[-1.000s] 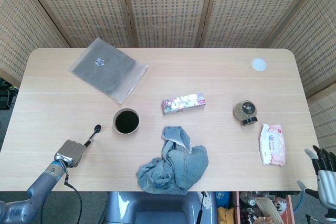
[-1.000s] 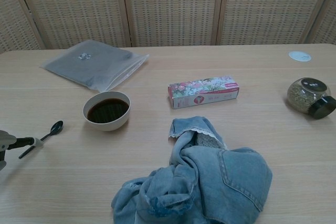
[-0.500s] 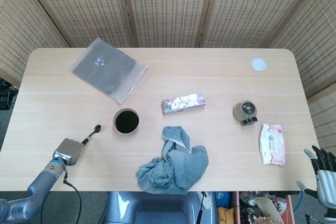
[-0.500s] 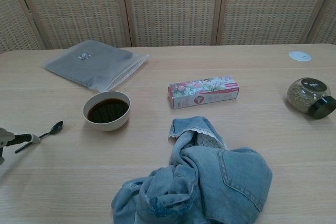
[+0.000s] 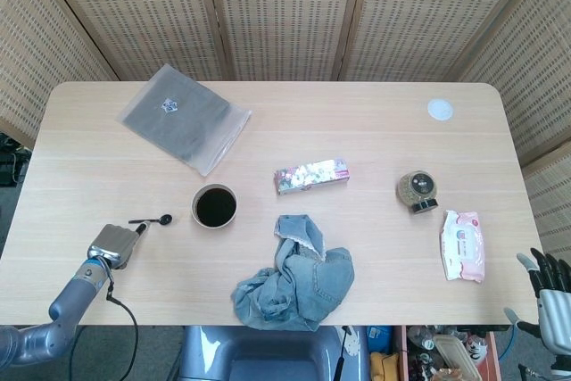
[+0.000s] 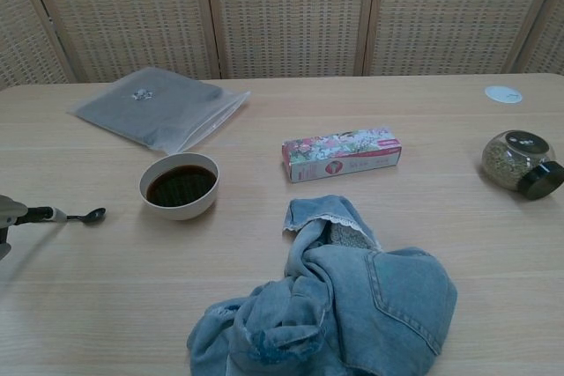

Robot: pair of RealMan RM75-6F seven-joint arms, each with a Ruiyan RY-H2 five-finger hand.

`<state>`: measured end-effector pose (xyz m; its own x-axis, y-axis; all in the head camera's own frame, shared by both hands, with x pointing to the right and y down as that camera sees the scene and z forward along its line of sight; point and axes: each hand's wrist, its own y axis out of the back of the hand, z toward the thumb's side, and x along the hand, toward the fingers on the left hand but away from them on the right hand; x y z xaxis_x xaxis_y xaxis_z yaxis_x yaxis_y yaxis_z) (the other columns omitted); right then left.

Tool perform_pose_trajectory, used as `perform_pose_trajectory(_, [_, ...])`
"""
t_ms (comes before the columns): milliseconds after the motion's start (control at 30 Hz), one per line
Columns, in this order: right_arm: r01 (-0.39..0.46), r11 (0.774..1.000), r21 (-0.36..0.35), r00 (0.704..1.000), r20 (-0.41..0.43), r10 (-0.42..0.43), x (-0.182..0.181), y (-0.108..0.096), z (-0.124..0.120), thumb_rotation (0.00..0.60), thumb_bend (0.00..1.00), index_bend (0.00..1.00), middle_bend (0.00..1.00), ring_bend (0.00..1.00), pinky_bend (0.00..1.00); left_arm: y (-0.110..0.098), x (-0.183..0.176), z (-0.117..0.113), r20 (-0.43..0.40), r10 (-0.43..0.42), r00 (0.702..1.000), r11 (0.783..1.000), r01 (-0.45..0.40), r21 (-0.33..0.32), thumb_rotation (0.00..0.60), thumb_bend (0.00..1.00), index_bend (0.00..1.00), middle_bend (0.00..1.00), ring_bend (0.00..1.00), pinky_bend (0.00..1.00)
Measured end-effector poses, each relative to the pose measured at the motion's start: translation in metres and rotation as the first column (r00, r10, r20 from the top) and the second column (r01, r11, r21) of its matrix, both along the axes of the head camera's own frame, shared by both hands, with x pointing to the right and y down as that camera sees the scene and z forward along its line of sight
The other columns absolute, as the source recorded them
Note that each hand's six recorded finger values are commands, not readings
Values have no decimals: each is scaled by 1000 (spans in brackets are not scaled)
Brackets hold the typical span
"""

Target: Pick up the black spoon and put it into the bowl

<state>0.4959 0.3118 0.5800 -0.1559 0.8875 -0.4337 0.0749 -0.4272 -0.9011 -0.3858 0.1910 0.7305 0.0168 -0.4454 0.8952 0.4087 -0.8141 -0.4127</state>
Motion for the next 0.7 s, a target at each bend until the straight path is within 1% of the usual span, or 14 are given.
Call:
perform_pose_trajectory(133, [-1, 1000, 0, 1000, -1, 1, 0, 0, 0, 600, 212, 171, 144, 0, 0, -8, 0, 1, 1, -9, 1000, 1000, 9, 16, 600, 702, 0, 826, 750, 651])
perform_pose_trajectory(233, [-2, 1000, 3, 1000, -2, 2, 0, 0, -1, 600, 212, 172, 144, 0, 0, -9, 2, 0, -8, -16, 1000, 1000, 16, 17, 600, 701, 0, 823, 750, 651])
perform_pose_trajectory(333, [0, 1000, 3, 1000, -1, 0, -1, 0, -1, 600, 212, 171, 144, 0, 0, -9, 3, -3, -29, -29, 999, 999, 29, 16, 600, 700, 0, 795, 732, 651])
perform_pose_trajectory(400, [3, 1000, 2, 1000, 2, -3, -2, -1, 0, 600, 213, 171, 144, 0, 0, -9, 3, -5, -42, -31, 999, 999, 32, 26, 600, 658, 0, 755, 697, 650])
perform_pose_trajectory(467, [6, 1000, 3, 1000, 3, -6, -2, -1, 0, 600, 212, 171, 144, 0, 0, -11, 2, -7, -54, -35, 998, 998, 37, 48, 600, 554, 0, 675, 631, 636])
perform_pose_trajectory(533, [8, 1000, 4, 1000, 4, -8, -3, -2, 0, 600, 212, 172, 144, 0, 0, -16, 0, -10, -72, -47, 996, 994, 54, 90, 600, 488, 15, 597, 558, 619])
perform_pose_trajectory(600, [10, 1000, 4, 1000, 5, -10, -4, -2, 0, 600, 213, 172, 144, 0, 0, -22, -2, -14, -95, -64, 993, 986, 78, 149, 600, 460, 66, 509, 458, 580])
perform_pose_trajectory(667, [11, 1000, 3, 1000, 6, -11, -4, -2, 0, 600, 213, 172, 144, 0, 0, -27, -4, -18, -123, -81, 989, 974, 105, 202, 600, 451, 134, 403, 325, 486])
perform_pose_trajectory(700, [12, 1000, 3, 1000, 7, -12, -5, -3, 0, 600, 212, 172, 143, 0, 0, -30, -6, -20, -143, -92, 985, 964, 124, 236, 600, 450, 146, 369, 279, 451])
